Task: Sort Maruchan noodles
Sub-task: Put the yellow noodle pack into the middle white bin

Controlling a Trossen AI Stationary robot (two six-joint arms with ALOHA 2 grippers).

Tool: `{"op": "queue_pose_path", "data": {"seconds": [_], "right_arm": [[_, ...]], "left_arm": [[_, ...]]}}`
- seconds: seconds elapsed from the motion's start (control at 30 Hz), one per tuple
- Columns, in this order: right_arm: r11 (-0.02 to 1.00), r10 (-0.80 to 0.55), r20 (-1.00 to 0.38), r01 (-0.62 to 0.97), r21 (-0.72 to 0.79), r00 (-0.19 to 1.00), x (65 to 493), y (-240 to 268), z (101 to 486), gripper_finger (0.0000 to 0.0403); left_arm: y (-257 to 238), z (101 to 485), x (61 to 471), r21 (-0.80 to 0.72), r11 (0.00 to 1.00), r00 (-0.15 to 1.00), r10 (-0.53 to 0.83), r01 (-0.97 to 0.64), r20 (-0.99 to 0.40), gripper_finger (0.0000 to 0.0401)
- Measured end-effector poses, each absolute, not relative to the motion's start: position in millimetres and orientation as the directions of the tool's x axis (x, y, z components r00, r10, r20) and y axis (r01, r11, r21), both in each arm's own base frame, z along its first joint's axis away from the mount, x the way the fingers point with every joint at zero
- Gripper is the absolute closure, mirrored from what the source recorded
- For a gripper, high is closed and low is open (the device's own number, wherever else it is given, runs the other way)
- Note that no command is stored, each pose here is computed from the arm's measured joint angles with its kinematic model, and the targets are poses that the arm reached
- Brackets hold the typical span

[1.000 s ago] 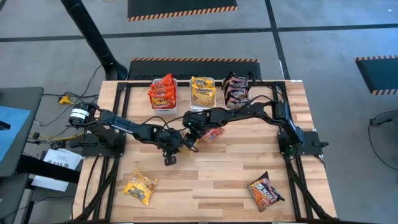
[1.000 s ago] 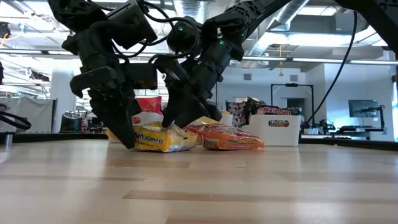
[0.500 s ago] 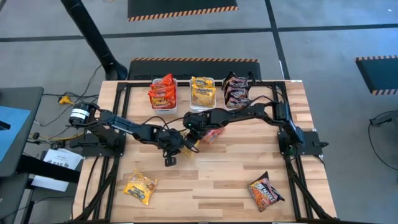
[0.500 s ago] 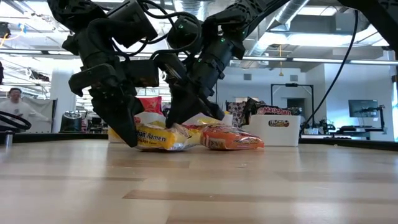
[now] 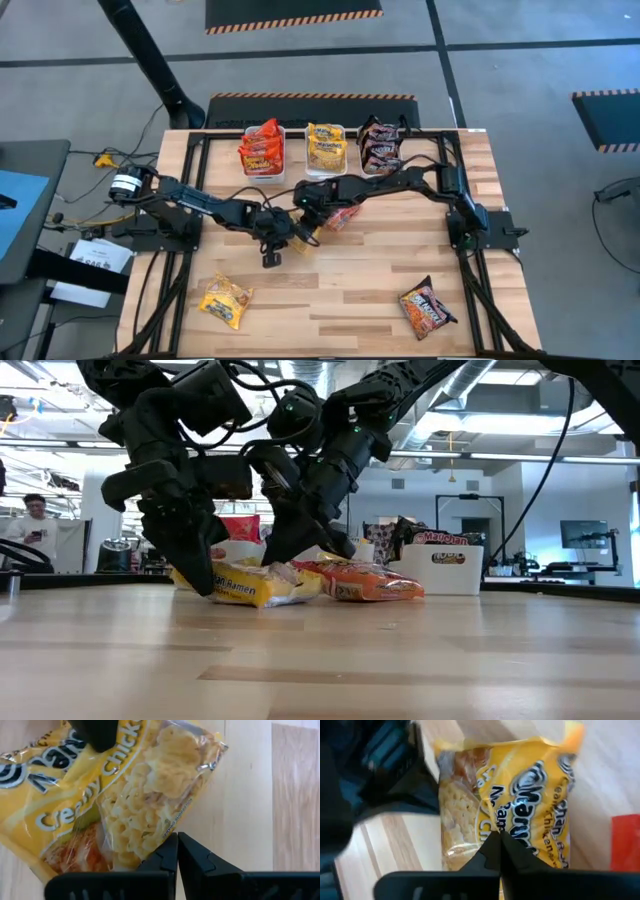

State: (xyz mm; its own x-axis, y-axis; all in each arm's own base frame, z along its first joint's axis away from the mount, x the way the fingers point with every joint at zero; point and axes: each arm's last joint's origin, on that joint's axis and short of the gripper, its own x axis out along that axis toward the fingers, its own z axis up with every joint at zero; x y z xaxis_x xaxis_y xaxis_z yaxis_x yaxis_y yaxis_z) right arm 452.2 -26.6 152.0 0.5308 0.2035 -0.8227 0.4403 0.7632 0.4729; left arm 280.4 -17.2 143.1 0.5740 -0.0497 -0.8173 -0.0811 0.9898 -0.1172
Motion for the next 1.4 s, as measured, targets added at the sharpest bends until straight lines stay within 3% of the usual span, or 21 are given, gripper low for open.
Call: {"op": "queue_pose_path", "data": {"seconds": [0.23, 0.47, 0.6, 1.03, 1.4], "right_arm": [[0.772, 0.272, -0.824, 0.399, 0.495, 0.496, 449.8, -27.8, 152.9, 0.0310], [0.791, 0.271, -0.872, 0.421, 0.443, 0.408, 448.4, -28.4, 169.4, 0.0211], [0.786, 0.262, -0.895, 0.458, 0.415, 0.361, 444.9, -35.0, 175.3, 0.0177], [0.789, 0.188, -0.920, 0.505, 0.350, 0.344, 442.3, -46.7, 173.8, 0.0182], [0.781, 0.196, -0.917, 0.510, 0.361, 0.349, 437.4, -49.2, 156.5, 0.0177]], "left_arm": [[-16.9, 145.6, 283.0, -0.113, 0.991, 0.583, -0.050, -0.072, -0.811, 0.0401], [-16.7, 145.0, 282.5, -0.105, 0.992, 0.581, -0.045, -0.071, -0.813, 0.0401], [-16.2, 144.2, 282.1, -0.107, 0.992, 0.576, -0.047, -0.071, -0.816, 0.0401], [-16.5, 142.0, 280.3, -0.104, 0.993, 0.558, -0.052, -0.062, -0.828, 0.0401], [-8.2, 145.9, 286.7, -0.106, 0.990, 0.622, -0.024, -0.095, -0.782, 0.0401]]}}
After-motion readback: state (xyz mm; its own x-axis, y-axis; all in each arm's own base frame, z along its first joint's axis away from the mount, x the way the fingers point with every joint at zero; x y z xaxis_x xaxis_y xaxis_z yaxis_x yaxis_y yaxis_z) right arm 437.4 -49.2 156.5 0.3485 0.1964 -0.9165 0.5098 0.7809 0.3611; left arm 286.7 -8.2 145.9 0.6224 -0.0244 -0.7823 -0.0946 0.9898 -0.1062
